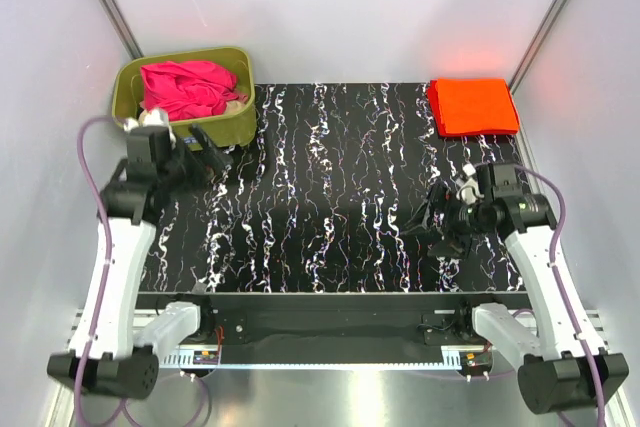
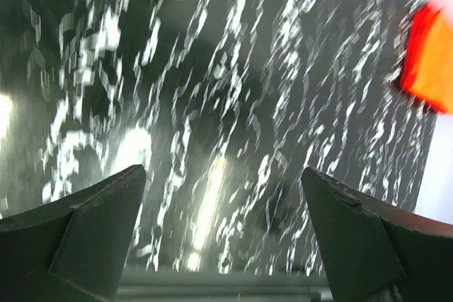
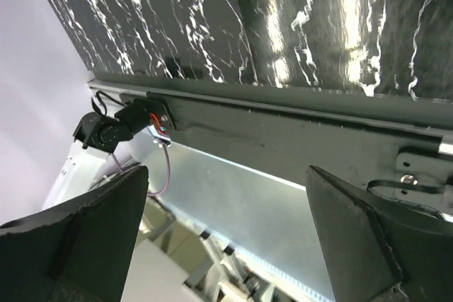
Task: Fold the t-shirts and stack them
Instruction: Grab the tshirt from the pile
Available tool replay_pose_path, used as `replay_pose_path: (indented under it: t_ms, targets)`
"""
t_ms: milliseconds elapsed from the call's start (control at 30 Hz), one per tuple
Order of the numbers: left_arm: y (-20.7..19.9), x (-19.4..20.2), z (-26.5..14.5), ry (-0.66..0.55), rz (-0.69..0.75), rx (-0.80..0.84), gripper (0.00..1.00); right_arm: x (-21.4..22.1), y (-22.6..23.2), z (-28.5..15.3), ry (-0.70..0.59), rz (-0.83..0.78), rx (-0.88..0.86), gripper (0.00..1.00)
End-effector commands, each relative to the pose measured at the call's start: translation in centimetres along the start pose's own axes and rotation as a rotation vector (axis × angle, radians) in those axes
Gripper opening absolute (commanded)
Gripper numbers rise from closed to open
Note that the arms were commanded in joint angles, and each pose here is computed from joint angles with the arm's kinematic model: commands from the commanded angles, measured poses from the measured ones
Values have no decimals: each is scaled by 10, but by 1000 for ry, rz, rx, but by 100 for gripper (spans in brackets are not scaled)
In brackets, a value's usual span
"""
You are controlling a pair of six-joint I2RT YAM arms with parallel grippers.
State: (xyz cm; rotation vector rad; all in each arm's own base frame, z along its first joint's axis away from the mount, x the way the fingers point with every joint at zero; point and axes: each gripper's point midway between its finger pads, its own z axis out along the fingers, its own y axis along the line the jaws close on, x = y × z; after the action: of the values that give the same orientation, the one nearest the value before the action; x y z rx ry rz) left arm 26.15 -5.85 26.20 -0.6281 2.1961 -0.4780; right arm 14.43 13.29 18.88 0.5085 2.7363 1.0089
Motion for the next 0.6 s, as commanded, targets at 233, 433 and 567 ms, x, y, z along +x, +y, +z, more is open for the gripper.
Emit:
replay_pose_path:
  t_ms: [233, 433, 567]
  targets:
    - [-20, -170, 88, -223, 196, -143, 97, -67, 36, -18, -140, -270, 84, 100]
    - [9, -225, 177, -187, 152, -188, 87, -104, 34, 2, -106, -260, 163, 100]
    - [36, -223, 241, -108, 95, -183, 81, -120, 30, 10, -99, -268, 213, 100]
